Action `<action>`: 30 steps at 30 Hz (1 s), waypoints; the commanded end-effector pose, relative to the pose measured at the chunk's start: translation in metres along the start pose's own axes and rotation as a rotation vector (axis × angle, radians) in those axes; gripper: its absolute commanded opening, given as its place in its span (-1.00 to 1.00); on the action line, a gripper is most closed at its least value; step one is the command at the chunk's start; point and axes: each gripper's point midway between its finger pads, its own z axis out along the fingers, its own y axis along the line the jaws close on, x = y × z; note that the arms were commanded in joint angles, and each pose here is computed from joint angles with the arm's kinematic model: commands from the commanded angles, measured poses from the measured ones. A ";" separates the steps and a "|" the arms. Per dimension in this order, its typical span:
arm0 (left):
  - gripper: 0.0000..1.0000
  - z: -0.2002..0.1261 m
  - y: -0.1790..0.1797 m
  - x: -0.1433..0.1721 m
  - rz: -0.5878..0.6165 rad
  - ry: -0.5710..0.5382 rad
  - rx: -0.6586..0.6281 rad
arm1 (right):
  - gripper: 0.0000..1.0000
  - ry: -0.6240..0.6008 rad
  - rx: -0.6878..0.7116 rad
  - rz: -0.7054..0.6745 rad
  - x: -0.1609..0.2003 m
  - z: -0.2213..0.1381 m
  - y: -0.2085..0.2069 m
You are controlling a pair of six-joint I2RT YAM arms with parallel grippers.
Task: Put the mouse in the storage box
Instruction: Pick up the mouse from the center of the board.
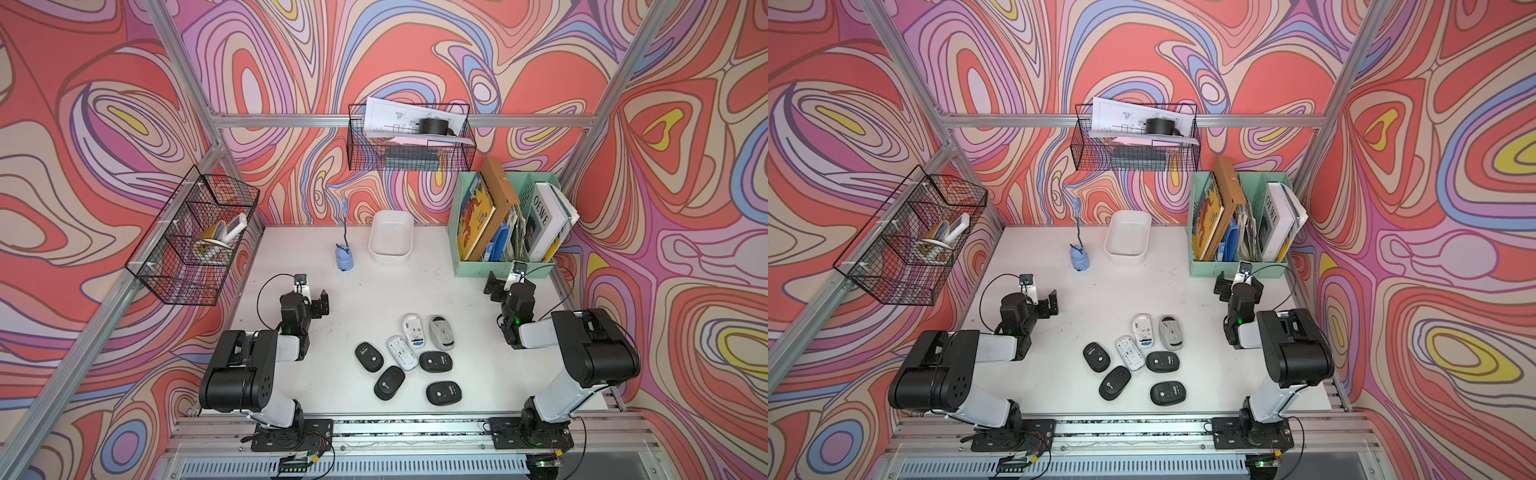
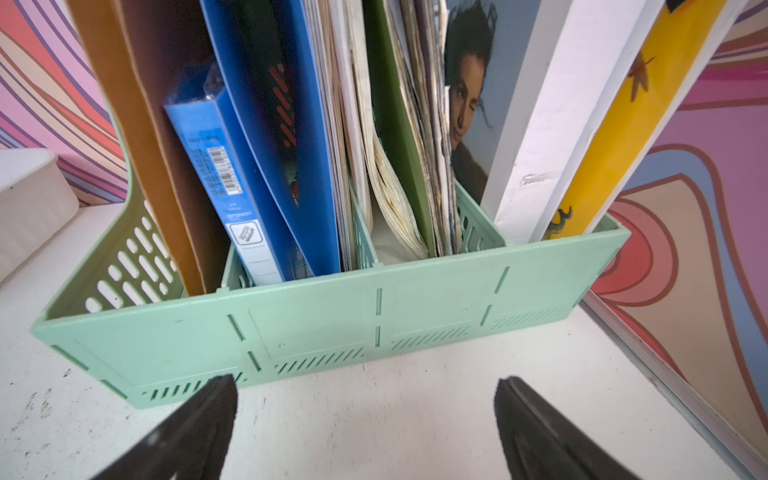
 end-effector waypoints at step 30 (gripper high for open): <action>0.98 -0.086 -0.116 -0.055 -0.637 0.364 0.383 | 0.96 0.537 -0.182 0.252 -0.045 -0.119 0.082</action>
